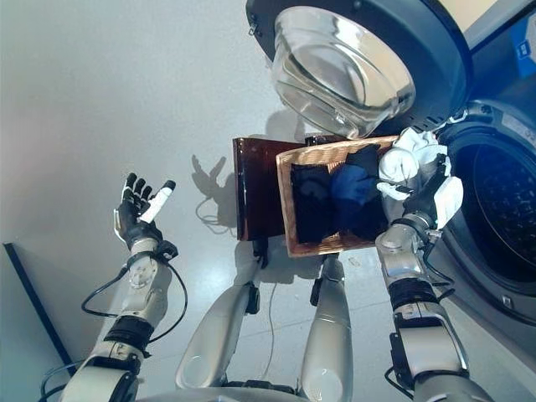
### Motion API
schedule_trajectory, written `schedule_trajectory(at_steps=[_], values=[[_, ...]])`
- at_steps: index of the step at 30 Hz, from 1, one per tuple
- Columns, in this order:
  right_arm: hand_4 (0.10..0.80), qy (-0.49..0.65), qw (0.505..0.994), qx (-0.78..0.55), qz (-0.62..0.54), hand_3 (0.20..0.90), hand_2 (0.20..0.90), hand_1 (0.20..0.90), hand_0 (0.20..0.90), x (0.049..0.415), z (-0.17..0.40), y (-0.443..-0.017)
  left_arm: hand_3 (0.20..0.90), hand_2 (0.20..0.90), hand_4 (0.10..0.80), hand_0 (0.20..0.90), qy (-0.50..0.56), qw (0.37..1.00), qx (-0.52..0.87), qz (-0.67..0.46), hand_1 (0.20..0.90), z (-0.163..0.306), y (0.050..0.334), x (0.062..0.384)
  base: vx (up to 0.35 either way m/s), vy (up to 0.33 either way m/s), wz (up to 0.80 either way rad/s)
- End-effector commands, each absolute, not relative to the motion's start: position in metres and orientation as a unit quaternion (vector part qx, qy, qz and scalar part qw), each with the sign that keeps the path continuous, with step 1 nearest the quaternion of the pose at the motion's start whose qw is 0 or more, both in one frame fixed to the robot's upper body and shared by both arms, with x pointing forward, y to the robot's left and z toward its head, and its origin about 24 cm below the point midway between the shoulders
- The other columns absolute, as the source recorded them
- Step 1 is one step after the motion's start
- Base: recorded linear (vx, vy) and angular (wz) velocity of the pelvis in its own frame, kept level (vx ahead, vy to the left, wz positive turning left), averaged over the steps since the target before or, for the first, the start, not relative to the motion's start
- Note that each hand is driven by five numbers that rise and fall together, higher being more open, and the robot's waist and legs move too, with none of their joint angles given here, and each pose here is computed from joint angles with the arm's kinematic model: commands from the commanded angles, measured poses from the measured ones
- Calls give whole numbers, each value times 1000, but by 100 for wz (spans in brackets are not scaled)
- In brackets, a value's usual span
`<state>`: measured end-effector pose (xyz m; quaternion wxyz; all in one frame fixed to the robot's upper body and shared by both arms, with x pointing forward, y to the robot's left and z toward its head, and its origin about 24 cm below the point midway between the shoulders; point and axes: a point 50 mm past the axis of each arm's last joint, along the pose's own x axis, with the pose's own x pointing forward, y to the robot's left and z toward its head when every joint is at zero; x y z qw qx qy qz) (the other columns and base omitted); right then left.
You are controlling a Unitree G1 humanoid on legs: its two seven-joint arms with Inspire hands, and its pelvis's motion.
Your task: Pick up the clothes and place them into the washing machine
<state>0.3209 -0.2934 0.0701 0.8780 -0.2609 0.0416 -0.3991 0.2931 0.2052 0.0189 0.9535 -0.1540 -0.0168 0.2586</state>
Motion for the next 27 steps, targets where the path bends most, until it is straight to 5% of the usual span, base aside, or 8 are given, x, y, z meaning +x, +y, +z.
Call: schedule_trajectory(at_steps=[1,2,10,14,27], values=[[800,21,847,-299,-439,900,900,900,900,303,75,-313,900,900,800,900,-101,936,-151,301,900,43,233,285,-14,48,-1],[800,79,837,-307,-447,900,900,900,900,268,33,-321,900,900,800,900,-110,931,-155,311,900,43,232,280,-15,38,-1],[800,164,823,-325,-436,900,900,900,900,244,-6,-330,900,900,800,900,-116,935,-147,302,900,43,227,281,16,0,-2],[800,101,821,-336,-451,900,900,900,900,282,50,-347,900,900,800,900,-117,930,-150,314,900,47,239,285,-98,-10,-6],[800,-2,796,-352,-492,900,900,900,900,293,107,-346,900,900,800,900,-101,926,-162,326,900,42,242,281,32,-23,5]])
